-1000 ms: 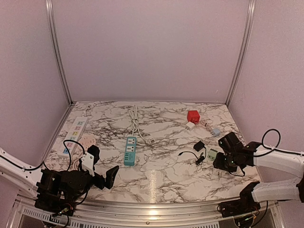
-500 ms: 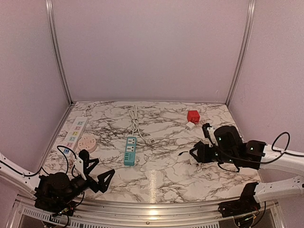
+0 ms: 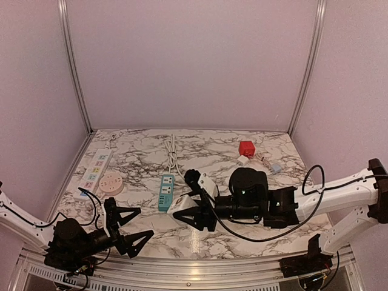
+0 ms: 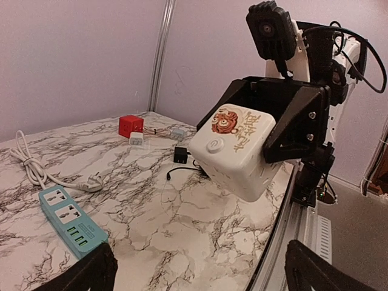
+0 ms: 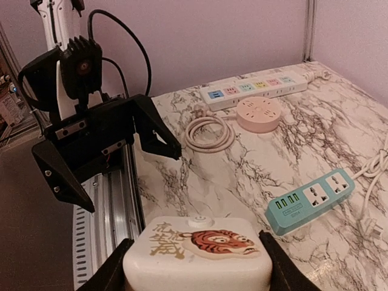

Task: Insert the plug
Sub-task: Pass from the right arm to the left

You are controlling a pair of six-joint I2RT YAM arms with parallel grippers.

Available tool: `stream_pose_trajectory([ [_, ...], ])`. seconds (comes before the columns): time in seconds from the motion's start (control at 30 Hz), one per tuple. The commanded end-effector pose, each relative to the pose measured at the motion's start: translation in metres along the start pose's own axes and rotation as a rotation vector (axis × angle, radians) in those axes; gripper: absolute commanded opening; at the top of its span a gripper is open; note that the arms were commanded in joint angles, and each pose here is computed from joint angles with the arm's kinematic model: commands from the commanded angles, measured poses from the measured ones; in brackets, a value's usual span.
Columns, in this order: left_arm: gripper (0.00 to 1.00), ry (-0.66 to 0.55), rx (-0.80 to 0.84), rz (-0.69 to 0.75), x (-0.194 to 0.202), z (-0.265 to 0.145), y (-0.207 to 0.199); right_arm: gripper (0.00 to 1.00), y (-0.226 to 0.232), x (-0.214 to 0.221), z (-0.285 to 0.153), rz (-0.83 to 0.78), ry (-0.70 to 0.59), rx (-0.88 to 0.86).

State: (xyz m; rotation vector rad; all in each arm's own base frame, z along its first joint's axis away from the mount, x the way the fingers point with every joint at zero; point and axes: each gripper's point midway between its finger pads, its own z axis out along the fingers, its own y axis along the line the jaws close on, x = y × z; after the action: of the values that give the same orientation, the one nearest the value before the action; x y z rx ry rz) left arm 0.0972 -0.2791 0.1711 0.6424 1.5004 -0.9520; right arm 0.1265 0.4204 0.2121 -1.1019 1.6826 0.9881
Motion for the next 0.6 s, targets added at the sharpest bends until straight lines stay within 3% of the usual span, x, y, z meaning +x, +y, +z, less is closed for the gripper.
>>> stream_pose_trajectory([
  [0.0, 0.99, -0.038, 0.134, 0.005, -0.005, -0.005, -0.021, 0.0, 0.043, -0.048, -0.017, -0.087, -0.24, -0.235],
  [0.23, 0.99, -0.025, 0.313, 0.059, 0.002, -0.006, -0.054, 0.0, 0.079, -0.049, -0.048, -0.075, -0.347, -0.344],
  [0.4, 0.99, 0.043, 0.462, 0.116, 0.021, 0.007, -0.089, 0.0, 0.088, -0.045, -0.046, -0.039, -0.336, -0.409],
  [0.57, 0.99, -0.001, 0.511, 0.112, 0.027, 0.011, -0.099, 0.0, 0.098, -0.035, -0.04, -0.043, -0.308, -0.438],
])
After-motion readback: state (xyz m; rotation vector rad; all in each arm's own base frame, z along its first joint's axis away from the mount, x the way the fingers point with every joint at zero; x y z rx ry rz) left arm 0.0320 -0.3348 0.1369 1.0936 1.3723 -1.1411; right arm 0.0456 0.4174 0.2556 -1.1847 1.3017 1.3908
